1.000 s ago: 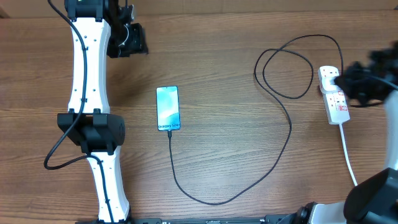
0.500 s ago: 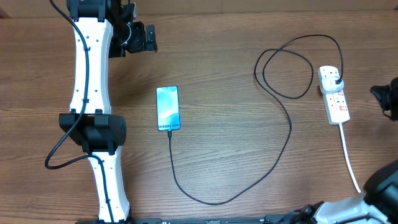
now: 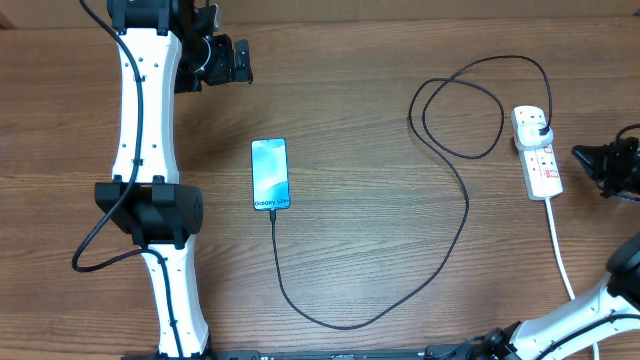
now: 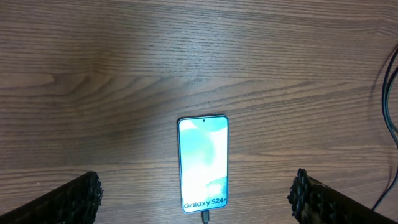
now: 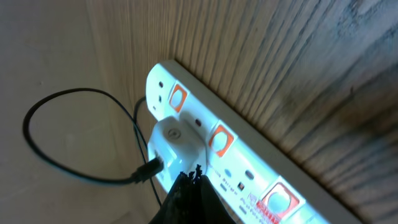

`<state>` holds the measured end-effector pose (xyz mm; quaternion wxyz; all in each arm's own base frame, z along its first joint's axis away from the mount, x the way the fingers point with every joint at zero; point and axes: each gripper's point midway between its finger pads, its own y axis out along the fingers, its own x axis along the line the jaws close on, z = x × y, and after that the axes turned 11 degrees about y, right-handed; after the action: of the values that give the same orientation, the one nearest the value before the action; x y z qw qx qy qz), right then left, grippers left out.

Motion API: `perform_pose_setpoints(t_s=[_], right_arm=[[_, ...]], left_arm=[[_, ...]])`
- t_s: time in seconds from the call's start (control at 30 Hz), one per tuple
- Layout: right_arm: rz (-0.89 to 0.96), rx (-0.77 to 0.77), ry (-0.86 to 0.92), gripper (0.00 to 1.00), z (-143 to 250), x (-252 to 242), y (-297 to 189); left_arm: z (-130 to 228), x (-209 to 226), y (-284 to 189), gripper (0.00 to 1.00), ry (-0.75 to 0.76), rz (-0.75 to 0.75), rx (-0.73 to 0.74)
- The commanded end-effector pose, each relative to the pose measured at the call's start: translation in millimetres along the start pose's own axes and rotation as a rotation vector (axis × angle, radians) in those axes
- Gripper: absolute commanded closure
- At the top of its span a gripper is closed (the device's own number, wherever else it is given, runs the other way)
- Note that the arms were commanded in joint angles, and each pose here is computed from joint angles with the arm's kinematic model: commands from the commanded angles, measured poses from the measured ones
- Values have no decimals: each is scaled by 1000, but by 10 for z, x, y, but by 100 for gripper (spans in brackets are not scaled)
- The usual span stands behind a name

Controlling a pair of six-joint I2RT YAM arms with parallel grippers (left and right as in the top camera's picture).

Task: Plug charger to phone and switch on socket
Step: 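Press the orange switch on the white power strip with the right gripper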

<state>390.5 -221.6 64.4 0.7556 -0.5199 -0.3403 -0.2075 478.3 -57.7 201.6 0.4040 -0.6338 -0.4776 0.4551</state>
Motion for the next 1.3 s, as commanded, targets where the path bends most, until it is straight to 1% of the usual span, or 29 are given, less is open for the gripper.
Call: perform_pose_setpoints(t_s=[0.0, 0.3, 0.77, 0.93, 1.27], right_arm=[[-16, 33, 13, 96, 25, -27, 120], [17, 7, -18, 96, 32, 33, 340], [74, 37, 34, 96, 23, -244, 603], [76, 47, 26, 96, 3, -320, 714], [107, 84, 21, 96, 95, -422, 723]], left_arm=[[-30, -30, -96, 0, 2, -2, -28], [-30, -30, -96, 0, 2, -2, -28], [-30, -30, -96, 0, 2, -2, -28], [-30, -30, -96, 0, 2, -2, -28], [-30, -30, -96, 0, 2, -2, -28]])
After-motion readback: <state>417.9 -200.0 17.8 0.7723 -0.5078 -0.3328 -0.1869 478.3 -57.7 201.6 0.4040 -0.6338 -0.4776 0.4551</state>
